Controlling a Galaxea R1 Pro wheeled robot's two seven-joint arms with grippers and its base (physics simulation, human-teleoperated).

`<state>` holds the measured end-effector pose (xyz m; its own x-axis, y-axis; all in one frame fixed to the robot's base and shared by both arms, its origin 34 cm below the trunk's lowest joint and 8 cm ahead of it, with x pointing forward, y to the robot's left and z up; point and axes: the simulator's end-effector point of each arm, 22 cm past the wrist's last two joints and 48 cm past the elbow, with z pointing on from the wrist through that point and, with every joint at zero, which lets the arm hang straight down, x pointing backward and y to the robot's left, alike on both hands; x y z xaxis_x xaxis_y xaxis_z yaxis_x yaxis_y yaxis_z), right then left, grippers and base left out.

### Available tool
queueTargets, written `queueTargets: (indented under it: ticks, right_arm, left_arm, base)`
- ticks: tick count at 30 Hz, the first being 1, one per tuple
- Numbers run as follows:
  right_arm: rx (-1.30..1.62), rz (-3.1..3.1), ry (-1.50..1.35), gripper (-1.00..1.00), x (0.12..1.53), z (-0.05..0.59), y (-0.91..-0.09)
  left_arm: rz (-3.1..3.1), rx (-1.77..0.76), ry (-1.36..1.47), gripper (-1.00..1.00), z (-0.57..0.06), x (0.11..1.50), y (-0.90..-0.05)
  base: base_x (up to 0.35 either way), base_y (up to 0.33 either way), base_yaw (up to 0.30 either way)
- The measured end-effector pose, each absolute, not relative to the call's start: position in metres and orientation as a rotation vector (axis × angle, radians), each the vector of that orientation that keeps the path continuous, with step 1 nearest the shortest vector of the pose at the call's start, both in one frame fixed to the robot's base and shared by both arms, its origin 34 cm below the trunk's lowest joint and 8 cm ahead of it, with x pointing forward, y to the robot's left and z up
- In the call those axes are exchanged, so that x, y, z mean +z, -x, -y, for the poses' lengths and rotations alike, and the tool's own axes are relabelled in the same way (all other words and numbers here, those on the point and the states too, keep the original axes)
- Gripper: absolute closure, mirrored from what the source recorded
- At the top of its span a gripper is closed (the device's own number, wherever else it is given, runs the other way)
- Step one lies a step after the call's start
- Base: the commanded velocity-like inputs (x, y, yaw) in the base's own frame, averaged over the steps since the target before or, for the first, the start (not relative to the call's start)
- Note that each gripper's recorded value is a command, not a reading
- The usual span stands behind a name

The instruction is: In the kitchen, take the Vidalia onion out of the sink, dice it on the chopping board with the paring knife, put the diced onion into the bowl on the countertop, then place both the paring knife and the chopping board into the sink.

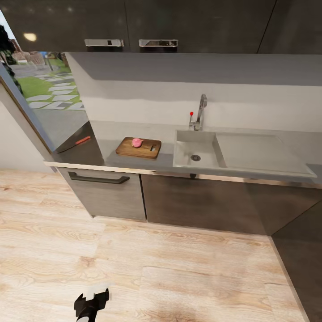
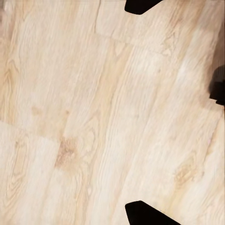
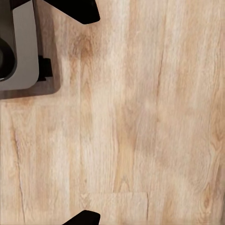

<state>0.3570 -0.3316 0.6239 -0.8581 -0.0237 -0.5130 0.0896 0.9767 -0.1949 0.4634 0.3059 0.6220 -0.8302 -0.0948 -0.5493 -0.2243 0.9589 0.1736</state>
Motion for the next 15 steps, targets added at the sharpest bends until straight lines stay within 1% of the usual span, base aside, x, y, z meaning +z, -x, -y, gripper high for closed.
queueTargets:
  ticks: [5, 15]
  right_arm:
    - [-0.29, -2.578, -0.048, -1.0, 0.625, 0.332, -0.359]
    - [-0.285, -2.582, -0.053, -1.0, 0.624, 0.329, -0.357]
  left_arm:
    - [-2.54, 0.337, 0.221, -1.0, -0.321, 0.624, -0.464]
    - [-2.542, 0.329, 0.214, -1.0, -0.323, 0.623, -0.464]
  base:
    - [0.0, 0.0, 0.0]
    - [0.0, 0.0, 0.0]
